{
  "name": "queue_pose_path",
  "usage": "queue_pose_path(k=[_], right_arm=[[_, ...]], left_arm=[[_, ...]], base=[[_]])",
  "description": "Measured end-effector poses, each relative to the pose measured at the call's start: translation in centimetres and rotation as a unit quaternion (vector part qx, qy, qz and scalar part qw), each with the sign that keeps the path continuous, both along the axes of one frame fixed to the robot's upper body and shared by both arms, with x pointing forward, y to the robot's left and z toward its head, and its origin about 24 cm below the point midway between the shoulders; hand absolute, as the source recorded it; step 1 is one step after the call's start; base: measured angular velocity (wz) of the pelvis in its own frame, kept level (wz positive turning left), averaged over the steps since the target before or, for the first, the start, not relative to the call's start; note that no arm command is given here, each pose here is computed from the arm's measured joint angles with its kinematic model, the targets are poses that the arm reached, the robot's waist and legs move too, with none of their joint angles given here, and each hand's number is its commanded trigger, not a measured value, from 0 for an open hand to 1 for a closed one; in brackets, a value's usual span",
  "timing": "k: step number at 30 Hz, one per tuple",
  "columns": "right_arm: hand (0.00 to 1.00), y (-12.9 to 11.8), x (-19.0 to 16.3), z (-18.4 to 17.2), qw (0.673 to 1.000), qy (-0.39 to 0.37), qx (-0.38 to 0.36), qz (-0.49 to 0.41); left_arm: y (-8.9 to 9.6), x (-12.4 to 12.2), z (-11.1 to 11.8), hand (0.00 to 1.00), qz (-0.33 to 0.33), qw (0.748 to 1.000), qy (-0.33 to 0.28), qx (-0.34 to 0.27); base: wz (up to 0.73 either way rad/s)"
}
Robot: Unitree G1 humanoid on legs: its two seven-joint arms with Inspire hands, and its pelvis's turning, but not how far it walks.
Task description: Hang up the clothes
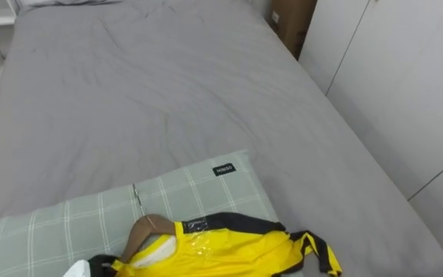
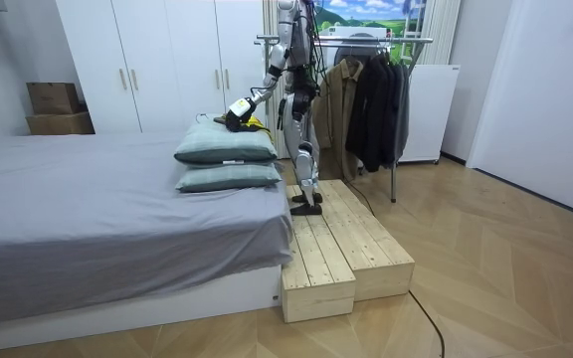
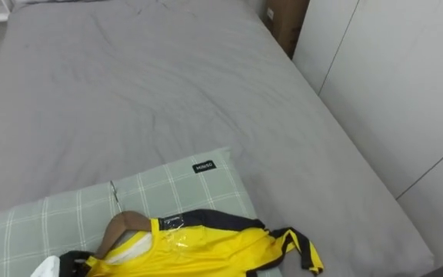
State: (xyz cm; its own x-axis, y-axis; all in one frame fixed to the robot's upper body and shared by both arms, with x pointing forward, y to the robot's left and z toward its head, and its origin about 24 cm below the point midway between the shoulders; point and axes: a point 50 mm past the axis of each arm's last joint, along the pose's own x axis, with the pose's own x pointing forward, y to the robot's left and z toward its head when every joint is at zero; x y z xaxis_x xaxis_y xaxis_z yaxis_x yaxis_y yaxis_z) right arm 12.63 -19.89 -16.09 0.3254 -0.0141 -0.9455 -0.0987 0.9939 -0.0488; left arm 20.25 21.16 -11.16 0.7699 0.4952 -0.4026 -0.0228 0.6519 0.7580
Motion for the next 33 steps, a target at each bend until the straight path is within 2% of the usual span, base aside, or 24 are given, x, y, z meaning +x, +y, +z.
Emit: queue_pose_path(k=[14, 33], right_arm=[[0.00, -0.02, 0.17, 0.05, 1.000, -0.004, 0.002, -0.017], [0.00, -0.02, 0.25, 0.07, 1.000, -0.004, 0.002, -0.015]], left_arm=[[-0.34, -0.56, -0.42, 1.00, 0.023, 0.999, 0.006, -0.024], [-0.42, -0.43, -0.36, 1.00, 0.022, 0.999, 0.003, -0.026]], base=[[0.00], [0.01]])
